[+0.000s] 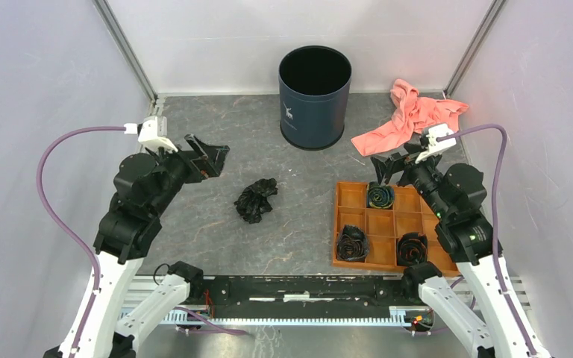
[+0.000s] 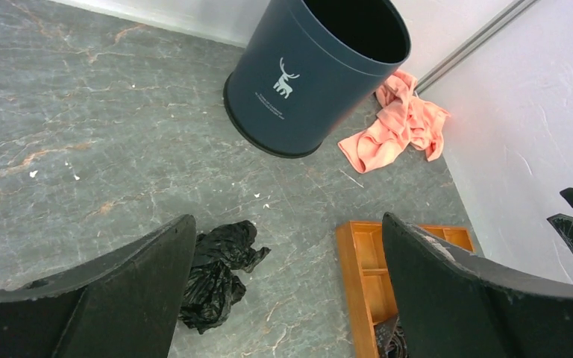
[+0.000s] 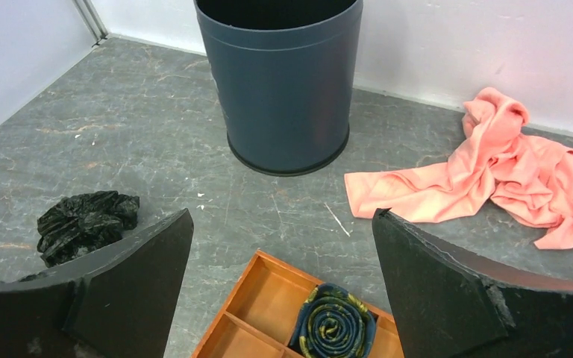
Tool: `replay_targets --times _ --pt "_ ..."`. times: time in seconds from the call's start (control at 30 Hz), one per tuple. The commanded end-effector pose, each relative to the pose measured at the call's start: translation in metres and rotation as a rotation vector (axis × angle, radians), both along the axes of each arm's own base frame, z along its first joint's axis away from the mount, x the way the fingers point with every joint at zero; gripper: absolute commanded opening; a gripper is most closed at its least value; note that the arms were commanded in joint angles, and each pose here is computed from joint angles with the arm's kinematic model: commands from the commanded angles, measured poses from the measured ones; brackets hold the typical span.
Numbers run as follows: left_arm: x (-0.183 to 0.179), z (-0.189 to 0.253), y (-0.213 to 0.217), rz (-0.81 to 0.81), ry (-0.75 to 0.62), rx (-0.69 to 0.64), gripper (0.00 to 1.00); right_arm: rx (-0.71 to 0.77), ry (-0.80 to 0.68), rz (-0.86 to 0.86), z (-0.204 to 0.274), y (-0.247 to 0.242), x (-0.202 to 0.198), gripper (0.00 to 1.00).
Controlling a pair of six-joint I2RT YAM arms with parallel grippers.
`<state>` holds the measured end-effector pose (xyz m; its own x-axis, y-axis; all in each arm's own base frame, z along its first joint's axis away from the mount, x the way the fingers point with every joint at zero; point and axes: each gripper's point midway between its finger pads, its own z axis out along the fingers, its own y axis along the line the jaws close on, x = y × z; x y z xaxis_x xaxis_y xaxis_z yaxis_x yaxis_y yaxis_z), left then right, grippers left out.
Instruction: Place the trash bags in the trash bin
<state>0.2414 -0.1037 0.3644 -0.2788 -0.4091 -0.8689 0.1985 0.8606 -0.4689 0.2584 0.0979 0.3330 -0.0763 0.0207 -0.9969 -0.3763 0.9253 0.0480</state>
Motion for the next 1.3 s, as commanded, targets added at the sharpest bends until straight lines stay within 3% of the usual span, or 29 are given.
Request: replay_targets --times 0.0,0.33,0.47,0.73,0.93,1.1,1.27 --pt "-0.002 0.001 0.003 0.007 0.037 0.006 1.00 0.043 -0.023 -0.008 0.004 0.005 0.007 0.98" --pt "0.006 -0.069 0.017 0.083 0.273 0.108 1.00 0.134 0.033 0.073 -0.035 0.029 0.014 0.98" --pt "0.001 -0.101 0.007 0.024 0.327 0.108 1.00 0.179 0.130 0.236 -0.067 0.062 0.012 0.98" --pt "-0.001 -0.171 -0.032 -0.122 0.438 -0.045 1.00 0.101 0.328 0.511 -0.132 0.152 -0.012 0.98" --pt "0.009 -0.218 -0.043 -0.086 0.532 -0.144 1.00 0.083 0.416 0.657 -0.175 0.215 -0.049 0.98" --pt "0.022 -0.233 -0.043 -0.045 0.537 -0.169 1.00 -0.114 0.502 0.613 -0.227 0.234 -0.066 0.93" --pt "0.028 -0.254 -0.040 -0.012 0.579 -0.149 1.00 -0.388 0.555 0.372 -0.277 0.181 -0.057 0.92"
